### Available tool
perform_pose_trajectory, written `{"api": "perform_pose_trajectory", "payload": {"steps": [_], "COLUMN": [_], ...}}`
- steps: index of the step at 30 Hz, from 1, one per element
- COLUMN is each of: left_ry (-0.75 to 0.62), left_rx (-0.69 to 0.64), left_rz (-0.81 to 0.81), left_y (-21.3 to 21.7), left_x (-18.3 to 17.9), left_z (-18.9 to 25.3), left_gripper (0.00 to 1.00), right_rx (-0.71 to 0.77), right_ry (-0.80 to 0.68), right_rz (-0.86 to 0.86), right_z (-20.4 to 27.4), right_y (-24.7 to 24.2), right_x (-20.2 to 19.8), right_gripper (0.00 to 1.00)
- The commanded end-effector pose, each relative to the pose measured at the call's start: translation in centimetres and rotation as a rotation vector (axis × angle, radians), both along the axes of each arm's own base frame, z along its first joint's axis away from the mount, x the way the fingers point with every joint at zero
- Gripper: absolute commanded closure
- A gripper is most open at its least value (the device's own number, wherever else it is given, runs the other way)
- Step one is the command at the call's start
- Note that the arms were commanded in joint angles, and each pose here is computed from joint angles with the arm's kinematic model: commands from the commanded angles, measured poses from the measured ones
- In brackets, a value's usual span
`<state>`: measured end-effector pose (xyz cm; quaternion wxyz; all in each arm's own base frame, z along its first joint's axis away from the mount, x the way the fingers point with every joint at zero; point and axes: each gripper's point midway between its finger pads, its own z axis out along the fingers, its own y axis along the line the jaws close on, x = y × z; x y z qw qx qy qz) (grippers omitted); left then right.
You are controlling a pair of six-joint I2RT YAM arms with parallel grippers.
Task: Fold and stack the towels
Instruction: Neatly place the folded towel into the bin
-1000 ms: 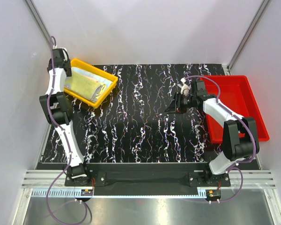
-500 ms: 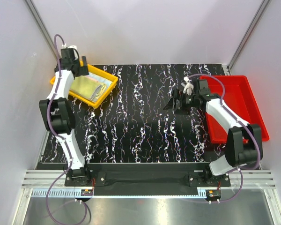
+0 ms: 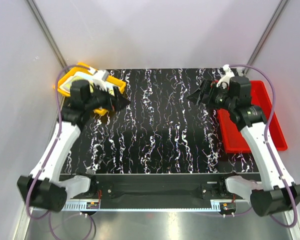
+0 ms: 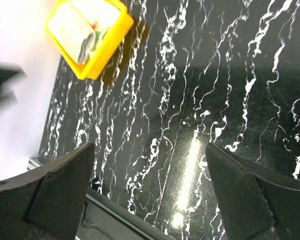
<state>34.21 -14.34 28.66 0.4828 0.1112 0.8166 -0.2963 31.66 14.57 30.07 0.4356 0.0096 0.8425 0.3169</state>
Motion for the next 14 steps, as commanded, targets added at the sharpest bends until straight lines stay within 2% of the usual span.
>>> {"api": "perform_pose_trajectory", "payload": {"steps": [1, 6, 10, 14], "left_ry": [-0.003, -0.061, -0.104, -0.103], "left_rx": [-0.129, -0.176, -0.16, -0.199], "left_rz": [-0.166, -0.185, -0.158, -0.2], "left_y": [-4.0, -4.6, -4.0, -4.8], "left_x": [-4.8, -7.1, -6.8, -7.2], "left_z": [0.3, 1.0, 1.8, 3.5], "left_gripper": [0.01, 0.01, 0.01, 0.01], "right_rx": [-0.003, -0.026, -0.035, 0.003], "right_ry": [-0.039, -0.069, -0.086, -0.078], "right_rz": [-0.076, -0.087, -0.111, -0.09], "right_z": [1.0, 1.7, 1.9, 1.8], "right_y": [-1.3, -2.0, -2.4, -1.6], "right_x": [-0.9, -1.8, -1.5, -1.3], "right_gripper": [0.0, 0.0, 0.0, 0.0]}}
